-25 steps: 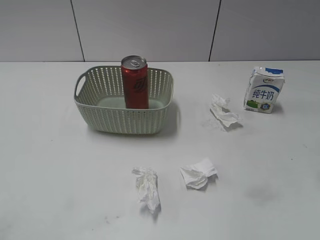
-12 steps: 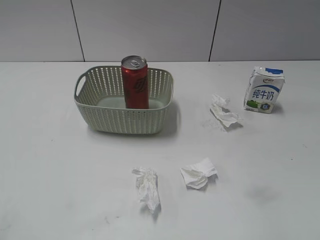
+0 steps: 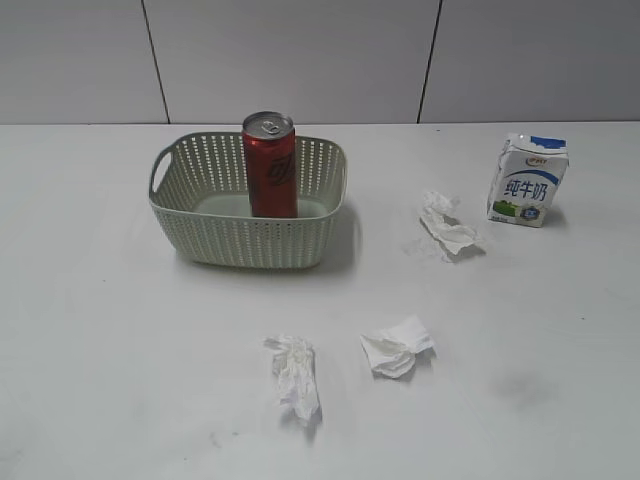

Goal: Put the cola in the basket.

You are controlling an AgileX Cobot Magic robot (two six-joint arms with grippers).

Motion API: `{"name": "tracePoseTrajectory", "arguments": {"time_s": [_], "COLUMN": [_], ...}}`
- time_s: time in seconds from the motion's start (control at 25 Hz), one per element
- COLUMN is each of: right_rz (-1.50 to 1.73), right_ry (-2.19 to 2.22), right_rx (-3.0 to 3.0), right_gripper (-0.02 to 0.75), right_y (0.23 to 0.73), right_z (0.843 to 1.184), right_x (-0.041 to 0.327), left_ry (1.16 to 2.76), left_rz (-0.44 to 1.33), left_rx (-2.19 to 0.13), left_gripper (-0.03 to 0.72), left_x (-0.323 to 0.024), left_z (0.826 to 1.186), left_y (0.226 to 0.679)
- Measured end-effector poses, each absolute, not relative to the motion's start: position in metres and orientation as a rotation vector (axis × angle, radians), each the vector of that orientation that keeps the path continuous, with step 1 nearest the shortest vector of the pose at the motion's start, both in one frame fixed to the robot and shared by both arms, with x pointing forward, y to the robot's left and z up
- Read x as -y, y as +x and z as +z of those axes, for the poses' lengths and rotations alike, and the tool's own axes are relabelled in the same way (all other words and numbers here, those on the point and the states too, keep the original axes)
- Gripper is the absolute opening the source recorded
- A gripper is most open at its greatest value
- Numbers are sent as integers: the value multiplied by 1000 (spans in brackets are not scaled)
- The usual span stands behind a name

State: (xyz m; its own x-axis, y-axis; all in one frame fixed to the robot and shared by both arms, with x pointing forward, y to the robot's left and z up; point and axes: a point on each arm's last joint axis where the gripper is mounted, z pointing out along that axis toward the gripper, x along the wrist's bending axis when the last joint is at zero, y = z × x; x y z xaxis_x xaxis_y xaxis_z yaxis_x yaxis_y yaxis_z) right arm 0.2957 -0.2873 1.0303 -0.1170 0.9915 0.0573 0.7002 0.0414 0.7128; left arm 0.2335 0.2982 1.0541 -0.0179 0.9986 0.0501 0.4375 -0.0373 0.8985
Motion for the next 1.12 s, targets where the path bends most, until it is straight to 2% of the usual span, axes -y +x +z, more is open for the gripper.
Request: {"name": "tracePoseTrajectory", "arguments": {"time_s": [0.52, 1.12], "right_rz": [1053, 1062], "right_ry": [1453, 1437], "right_rx": [-1639, -1626], "right_gripper": [593, 590], "right_y": [249, 246], "right_z": [1041, 1040], "right_x": [287, 287], "left_ry": [1556, 1556], "left_rz": [1008, 1008], "left_rx": [-1534, -1534], "left_gripper": [591, 531], "left_x": [-298, -298], "left_z": [1054, 1054], "left_y": [234, 234]}}
